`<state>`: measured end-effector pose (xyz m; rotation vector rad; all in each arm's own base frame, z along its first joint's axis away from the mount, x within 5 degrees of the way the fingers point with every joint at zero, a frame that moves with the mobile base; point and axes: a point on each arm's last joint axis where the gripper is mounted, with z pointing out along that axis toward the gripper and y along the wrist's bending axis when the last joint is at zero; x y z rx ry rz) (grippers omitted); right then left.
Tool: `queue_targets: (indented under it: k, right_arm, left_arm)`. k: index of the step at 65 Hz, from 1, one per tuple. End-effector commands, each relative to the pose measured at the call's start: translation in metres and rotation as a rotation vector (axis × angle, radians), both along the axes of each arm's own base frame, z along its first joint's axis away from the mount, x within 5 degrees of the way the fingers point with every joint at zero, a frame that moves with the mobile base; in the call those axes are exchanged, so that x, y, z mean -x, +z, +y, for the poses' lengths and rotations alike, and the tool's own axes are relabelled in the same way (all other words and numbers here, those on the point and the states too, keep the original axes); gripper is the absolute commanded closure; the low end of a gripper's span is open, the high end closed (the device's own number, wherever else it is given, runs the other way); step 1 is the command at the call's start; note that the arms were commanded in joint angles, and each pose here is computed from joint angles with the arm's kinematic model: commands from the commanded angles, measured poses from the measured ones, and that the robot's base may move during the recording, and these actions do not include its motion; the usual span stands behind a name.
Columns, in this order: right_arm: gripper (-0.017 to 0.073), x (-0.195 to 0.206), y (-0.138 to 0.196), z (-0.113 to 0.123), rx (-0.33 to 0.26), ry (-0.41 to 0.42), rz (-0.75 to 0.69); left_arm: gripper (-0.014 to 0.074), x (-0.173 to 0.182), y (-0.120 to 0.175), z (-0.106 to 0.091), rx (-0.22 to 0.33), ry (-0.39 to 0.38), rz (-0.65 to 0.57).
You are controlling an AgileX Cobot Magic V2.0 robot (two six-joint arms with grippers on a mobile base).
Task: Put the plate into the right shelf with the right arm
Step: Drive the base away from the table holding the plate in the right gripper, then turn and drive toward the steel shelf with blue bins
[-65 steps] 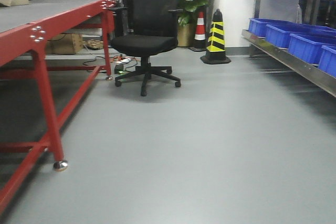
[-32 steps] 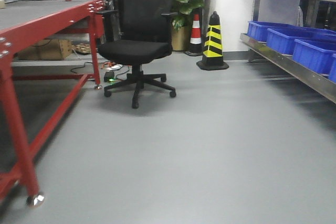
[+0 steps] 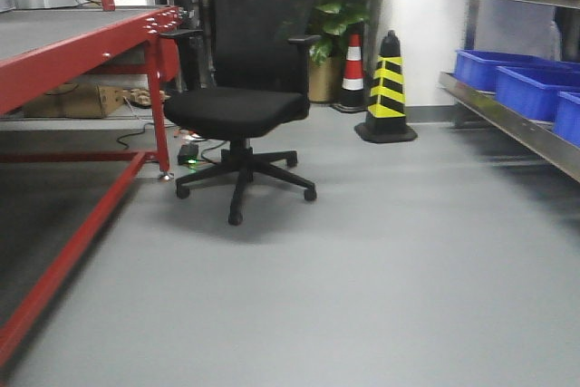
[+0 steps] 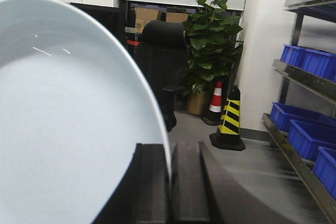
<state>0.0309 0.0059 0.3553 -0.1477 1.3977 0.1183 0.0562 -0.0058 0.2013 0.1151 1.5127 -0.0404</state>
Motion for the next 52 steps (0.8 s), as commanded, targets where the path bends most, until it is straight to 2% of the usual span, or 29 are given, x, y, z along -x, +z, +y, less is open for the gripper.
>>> queue_targets:
  k: [1, 52]
  right_arm:
    - [0.0505, 0.0025, 0.0176, -0.0007, -0.014, -0.006, -0.113]
    - [0.0505, 0.0023, 0.0175, -0.0007, -0.014, -0.006, -0.112]
  left_arm:
    - [0.0640, 0.0007, 0.0050, 0.0015, 0.014, 0.015, -0.079]
    - [0.0640, 0.0010, 0.0052, 0.0016, 0.014, 0.015, -0.083]
